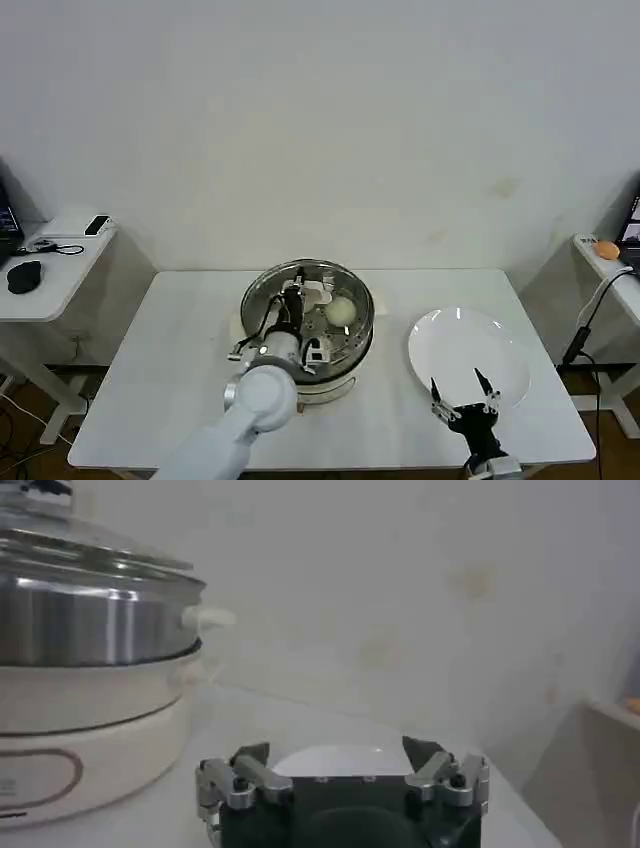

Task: Take steamed baozi put them in steamer then cover it.

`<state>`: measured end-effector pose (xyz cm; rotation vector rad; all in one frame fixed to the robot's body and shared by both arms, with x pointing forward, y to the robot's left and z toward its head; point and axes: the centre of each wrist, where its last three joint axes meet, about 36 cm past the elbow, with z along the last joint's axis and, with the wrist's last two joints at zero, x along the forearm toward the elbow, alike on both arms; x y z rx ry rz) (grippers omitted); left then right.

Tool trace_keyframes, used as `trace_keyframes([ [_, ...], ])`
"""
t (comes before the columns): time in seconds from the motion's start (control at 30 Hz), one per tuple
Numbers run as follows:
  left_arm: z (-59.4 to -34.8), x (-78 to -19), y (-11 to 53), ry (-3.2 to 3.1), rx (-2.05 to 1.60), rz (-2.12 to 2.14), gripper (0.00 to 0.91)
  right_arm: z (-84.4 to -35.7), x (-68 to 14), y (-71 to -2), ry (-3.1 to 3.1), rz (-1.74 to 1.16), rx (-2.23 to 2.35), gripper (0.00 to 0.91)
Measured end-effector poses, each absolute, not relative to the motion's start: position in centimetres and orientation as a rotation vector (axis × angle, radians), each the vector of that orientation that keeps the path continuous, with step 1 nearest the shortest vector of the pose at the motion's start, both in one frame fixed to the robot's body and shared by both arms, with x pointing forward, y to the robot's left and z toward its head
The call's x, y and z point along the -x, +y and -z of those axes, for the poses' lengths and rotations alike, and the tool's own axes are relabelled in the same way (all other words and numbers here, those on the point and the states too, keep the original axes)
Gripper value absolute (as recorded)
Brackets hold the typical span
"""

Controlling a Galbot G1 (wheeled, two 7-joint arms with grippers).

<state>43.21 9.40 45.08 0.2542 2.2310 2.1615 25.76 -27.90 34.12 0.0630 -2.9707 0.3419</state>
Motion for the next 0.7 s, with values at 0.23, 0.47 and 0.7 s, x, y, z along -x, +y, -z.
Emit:
trace_keyframes([
  [0.23, -44.86, -42.84, 8.87, 2.224, -0.264, -2.164, 0.000, -33.92, -25.80, -27.67, -2.966, -0.341, -0.074, 0.907],
  [0.47, -44.76, -43.01, 8.50, 2.217, -0.263, -2.168, 0.000, -33.89, -25.76, -27.57, -2.964, -0.341, -0.080, 0.907],
  [0.7, -44.65, -43.41, 8.49, 2.214, -0.260, -2.178, 0.000, -33.85, -25.73, -27.51, -2.963, -0.341, -0.084, 0.907],
])
